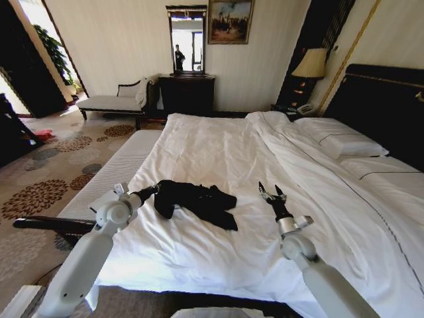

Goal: Fold the clothes on the bed.

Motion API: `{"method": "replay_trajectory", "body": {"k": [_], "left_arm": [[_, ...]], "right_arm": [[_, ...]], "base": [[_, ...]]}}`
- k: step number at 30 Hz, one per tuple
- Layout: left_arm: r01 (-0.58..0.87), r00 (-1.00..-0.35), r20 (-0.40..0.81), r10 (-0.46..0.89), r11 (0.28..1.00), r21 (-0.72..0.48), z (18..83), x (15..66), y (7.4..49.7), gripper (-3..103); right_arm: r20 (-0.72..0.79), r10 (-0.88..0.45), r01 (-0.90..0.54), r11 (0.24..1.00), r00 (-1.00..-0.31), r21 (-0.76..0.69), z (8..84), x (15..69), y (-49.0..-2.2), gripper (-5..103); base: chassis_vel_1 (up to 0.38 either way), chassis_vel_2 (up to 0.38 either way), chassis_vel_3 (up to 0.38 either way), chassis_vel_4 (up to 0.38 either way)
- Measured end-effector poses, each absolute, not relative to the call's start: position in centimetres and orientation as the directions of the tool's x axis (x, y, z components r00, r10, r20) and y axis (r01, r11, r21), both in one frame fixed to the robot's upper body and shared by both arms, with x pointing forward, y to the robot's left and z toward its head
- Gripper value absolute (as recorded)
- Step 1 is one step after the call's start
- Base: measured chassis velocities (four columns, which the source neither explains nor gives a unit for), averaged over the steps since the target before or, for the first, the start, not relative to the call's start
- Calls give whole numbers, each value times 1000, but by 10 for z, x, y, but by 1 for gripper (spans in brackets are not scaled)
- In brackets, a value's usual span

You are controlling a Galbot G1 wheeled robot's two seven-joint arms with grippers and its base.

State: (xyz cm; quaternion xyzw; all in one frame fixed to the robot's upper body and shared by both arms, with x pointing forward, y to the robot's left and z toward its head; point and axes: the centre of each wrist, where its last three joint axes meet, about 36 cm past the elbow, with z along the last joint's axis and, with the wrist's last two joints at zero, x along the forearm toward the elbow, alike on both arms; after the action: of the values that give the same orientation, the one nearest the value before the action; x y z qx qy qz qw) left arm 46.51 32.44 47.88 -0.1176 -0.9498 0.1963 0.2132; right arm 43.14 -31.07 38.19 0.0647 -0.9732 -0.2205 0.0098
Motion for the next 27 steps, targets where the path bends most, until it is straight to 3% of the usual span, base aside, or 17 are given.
{"method": "replay_trajectory", "body": {"k": [7, 27], "left_arm": [[133, -900, 315, 302, 877, -462, 481, 474, 323, 0], [232, -896, 240, 373, 856, -463, 507, 484, 301, 0]], "right_arm": [[178, -206, -78, 836, -962, 544, 406, 466, -281, 100], [395, -344, -121, 863, -852, 490, 417, 474, -261, 100]], "base": [[0, 0, 0, 0], [0, 0, 0, 0]]}}
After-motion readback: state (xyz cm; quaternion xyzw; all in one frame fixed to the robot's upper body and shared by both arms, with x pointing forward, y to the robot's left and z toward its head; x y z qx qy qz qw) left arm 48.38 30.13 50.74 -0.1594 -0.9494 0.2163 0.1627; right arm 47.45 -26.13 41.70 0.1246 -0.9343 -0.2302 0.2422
